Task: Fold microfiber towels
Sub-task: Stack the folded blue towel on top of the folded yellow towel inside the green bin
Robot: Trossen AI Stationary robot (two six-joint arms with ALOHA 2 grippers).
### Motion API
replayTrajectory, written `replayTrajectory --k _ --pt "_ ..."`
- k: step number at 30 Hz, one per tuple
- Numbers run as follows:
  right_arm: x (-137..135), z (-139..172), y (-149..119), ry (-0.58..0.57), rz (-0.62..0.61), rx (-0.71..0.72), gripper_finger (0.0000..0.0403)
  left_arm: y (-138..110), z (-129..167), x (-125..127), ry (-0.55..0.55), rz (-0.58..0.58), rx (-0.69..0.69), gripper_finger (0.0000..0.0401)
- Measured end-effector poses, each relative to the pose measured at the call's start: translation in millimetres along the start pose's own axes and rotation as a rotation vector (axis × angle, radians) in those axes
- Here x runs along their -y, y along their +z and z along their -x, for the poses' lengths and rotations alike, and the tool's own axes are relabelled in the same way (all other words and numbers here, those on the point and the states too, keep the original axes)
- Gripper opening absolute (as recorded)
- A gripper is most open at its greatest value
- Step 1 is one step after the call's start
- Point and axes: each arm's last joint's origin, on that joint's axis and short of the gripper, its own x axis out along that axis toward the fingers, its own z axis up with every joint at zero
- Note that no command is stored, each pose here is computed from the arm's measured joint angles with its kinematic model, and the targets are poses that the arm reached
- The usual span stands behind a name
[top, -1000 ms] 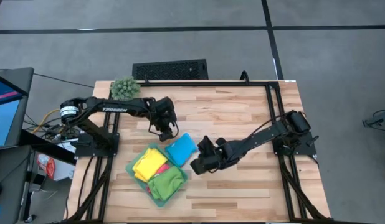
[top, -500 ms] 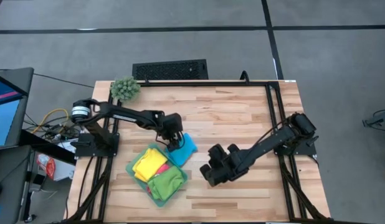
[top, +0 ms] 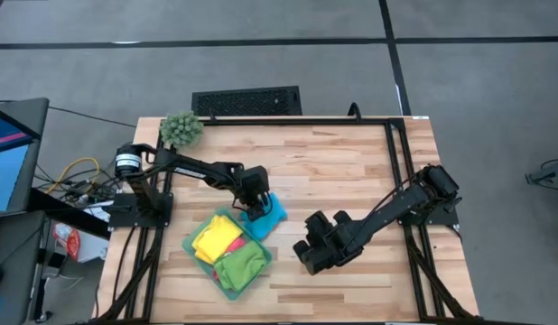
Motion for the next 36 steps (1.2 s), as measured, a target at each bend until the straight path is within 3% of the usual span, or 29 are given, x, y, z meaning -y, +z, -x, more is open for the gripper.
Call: replayTrajectory --k 8,11,16,27,32,36 --pt "6 3 -7 -0.059 -0.005 -0.015 0.0095 1 -3 0 -0.028 0.091 0.015 0.0048" --pt "8 5 -10 -0.075 -0.010 -0.020 0.0095 3 -2 3 -0.076 0.109 0.028 0.0012" --pt "12 8 -16 -0.122 -0.024 -0.044 0.0095 10 12 -1 -0.113 0.142 0.029 0.0013" --pt "21 15 -26 -0.208 -0.008 -0.044 0.0095 48 88 7 -0.146 0.096 0.184 0.0007" --pt "22 15 -26 -0.218 0.016 -0.037 0.0095 37 132 23 -0.166 0.063 0.153 0.0007" --pt "24 16 -26 -0.235 0.034 -0.036 0.0095 8 171 35 -0.183 0.085 0.084 0.0007"
